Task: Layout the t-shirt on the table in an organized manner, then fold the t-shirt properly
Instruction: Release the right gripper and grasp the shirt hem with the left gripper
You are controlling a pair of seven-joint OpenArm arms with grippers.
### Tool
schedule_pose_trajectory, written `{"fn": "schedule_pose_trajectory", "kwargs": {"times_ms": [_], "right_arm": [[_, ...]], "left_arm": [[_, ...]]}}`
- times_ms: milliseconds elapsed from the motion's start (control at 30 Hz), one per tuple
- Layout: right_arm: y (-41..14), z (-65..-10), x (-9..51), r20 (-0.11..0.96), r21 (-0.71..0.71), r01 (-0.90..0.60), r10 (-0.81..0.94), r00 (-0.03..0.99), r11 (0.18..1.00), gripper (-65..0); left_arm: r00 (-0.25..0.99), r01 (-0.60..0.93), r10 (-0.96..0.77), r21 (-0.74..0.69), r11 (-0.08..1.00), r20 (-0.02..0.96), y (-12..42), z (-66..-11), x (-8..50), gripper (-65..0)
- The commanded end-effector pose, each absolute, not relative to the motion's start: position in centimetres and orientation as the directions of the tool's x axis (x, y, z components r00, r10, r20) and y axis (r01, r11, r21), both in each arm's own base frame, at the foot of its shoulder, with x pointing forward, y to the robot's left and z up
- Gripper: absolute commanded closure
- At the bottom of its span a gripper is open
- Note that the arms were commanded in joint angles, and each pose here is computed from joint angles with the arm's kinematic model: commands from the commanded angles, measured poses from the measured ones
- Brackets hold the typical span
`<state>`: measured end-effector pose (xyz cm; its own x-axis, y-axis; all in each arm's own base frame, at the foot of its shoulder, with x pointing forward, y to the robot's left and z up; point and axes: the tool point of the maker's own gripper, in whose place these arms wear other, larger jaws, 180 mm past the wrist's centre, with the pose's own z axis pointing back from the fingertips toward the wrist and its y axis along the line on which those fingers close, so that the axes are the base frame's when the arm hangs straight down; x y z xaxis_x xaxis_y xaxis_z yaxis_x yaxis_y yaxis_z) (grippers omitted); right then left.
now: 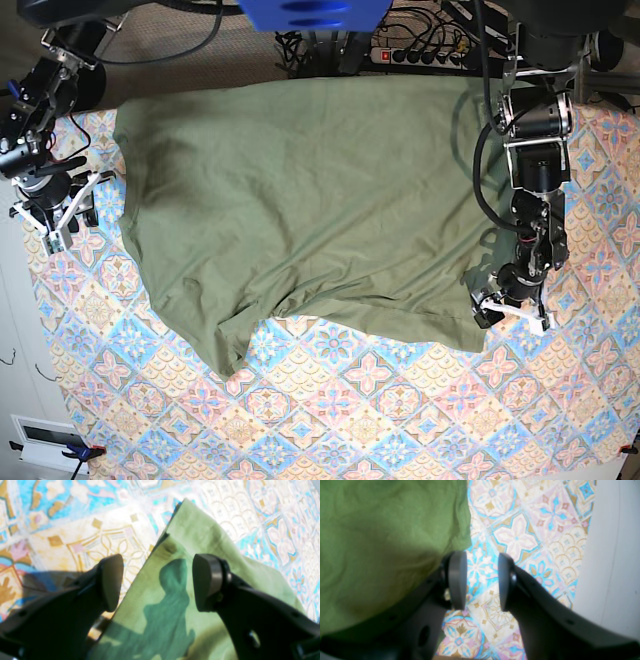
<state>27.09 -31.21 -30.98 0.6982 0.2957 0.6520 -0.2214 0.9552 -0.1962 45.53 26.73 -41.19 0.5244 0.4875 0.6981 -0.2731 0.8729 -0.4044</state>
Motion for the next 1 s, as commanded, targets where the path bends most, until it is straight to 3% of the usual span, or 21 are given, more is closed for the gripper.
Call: {"fn": "schedule_pose_trajectory", "kwargs": {"times_ms": [0, 133, 233, 467, 733, 867, 967], "right_arm": [[-31.5, -29.5, 27.9, 0.68, -0.22, -0.221, 0.312, 0.663, 0.95, -19.7], [-31.5, -29.5, 27.8, 0.681, -0.221, -0.22, 0.311, 0.663, 0.95, -19.7], [-30.9, -29.9, 27.8, 0.689, -0.197, -0.216, 0.292, 0.663, 0.956, -19.7], [-30.3, -30.3, 27.7, 0.692, -0.181, -0.217, 0.281, 0.665, 0.959, -19.7], [-29.7, -30.7, 27.6, 0.699, -0.16, -0.215, 0.264, 0.665, 0.963, -19.7], [-29.7, -30.7, 27.7, 0.699, -0.158, -0.214, 0.262, 0.665, 0.964, -19.7], [-29.6, -30.7, 27.7, 0.699, -0.157, -0.217, 0.264, 0.665, 0.963, -19.7]], "left_arm": [[0.501, -0.252, 0.488, -0.419, 0.872, 0.714, 26.1, -39.8, 46.8, -42.3], [0.558, -0.21, 0.45, -0.406, 0.89, 0.697, 24.0, -40.6, 46.7, -37.4], [0.589, -0.159, 0.41, -0.398, 0.904, 0.696, 21.6, -40.9, 46.8, -25.9], [0.551, -0.138, 0.419, -0.416, 0.899, 0.721, 21.3, -38.6, 48.8, 0.0], [0.469, -0.063, 0.352, -0.367, 0.928, 0.81, 22.8, -33.0, 50.3, -1.4], [0.561, -0.078, 0.304, -0.317, 0.945, 0.77, 25.1, -33.7, 48.3, -1.5], [0.566, -0.177, 0.349, -0.303, 0.936, 0.747, 29.9, -35.1, 45.5, -1.6]]}}
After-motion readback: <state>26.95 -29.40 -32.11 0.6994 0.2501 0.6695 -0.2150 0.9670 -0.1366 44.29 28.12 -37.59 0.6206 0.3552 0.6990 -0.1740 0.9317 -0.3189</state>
